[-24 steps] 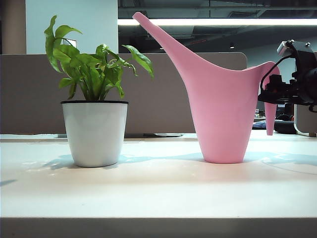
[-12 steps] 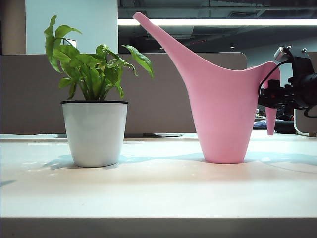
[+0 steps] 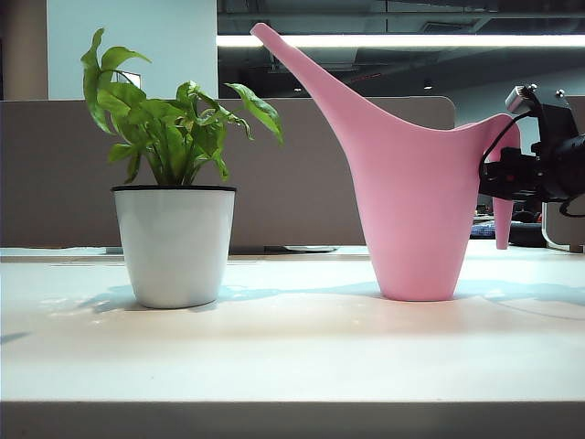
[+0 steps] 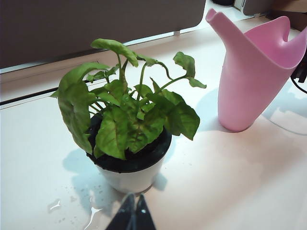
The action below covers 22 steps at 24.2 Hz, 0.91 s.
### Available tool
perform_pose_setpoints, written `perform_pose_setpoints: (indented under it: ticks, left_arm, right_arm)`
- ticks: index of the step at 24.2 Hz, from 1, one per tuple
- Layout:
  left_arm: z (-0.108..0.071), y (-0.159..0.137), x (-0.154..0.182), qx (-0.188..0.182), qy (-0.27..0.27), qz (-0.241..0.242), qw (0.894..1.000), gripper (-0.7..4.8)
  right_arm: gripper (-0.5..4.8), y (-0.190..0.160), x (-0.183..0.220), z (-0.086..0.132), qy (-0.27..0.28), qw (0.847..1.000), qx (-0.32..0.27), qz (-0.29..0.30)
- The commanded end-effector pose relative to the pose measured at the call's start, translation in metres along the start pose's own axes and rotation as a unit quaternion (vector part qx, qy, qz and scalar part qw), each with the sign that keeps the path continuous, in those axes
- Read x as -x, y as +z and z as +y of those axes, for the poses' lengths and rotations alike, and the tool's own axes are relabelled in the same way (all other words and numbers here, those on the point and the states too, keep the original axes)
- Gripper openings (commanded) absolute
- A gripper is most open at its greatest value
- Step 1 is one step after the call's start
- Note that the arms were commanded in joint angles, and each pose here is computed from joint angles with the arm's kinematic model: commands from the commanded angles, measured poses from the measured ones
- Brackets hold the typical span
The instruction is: Pick up the watering can from the table, water the potted plant, and put the can back.
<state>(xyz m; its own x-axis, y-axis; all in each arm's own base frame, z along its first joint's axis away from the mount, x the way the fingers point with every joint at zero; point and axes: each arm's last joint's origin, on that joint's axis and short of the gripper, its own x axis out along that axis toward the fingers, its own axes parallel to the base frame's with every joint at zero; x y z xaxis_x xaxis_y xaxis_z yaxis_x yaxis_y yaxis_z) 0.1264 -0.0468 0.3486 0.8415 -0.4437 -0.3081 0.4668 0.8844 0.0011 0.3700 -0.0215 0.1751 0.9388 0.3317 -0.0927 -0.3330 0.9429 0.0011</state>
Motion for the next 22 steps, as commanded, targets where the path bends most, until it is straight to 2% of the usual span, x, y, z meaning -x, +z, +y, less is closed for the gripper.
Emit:
perform_pose_setpoints:
  ticks: [1,10,12,19,22]
  left_arm:
    - [0.0,0.002,0.002,-0.001,0.0,-0.005,1.0,-0.06]
    - [0.0,0.002,0.002,-0.001,0.0,-0.005,1.0,-0.06]
    - [0.0,0.002,0.002,-0.001,0.0,-0.005,1.0,-0.06]
    - [0.0,0.002,0.002,-0.001,0.0,-0.006,1.0,-0.06]
    - [0.0,0.002,0.002,-0.001,0.0,-0.006,1.0,-0.06]
  right_arm:
    - [0.49,0.009,0.0,-0.001,-0.001,1.0,0.001,-0.026]
    - [0.48,0.014,0.001,-0.001,-0.002,0.999,-0.008,-0.051]
    - [0.48,0.02,0.002,0.0,-0.002,0.997,0.0,-0.075]
    - [0.49,0.039,0.009,0.001,-0.014,0.995,0.012,-0.102]
    - [0.49,0.061,0.018,0.004,-0.033,0.99,0.039,-0.13]
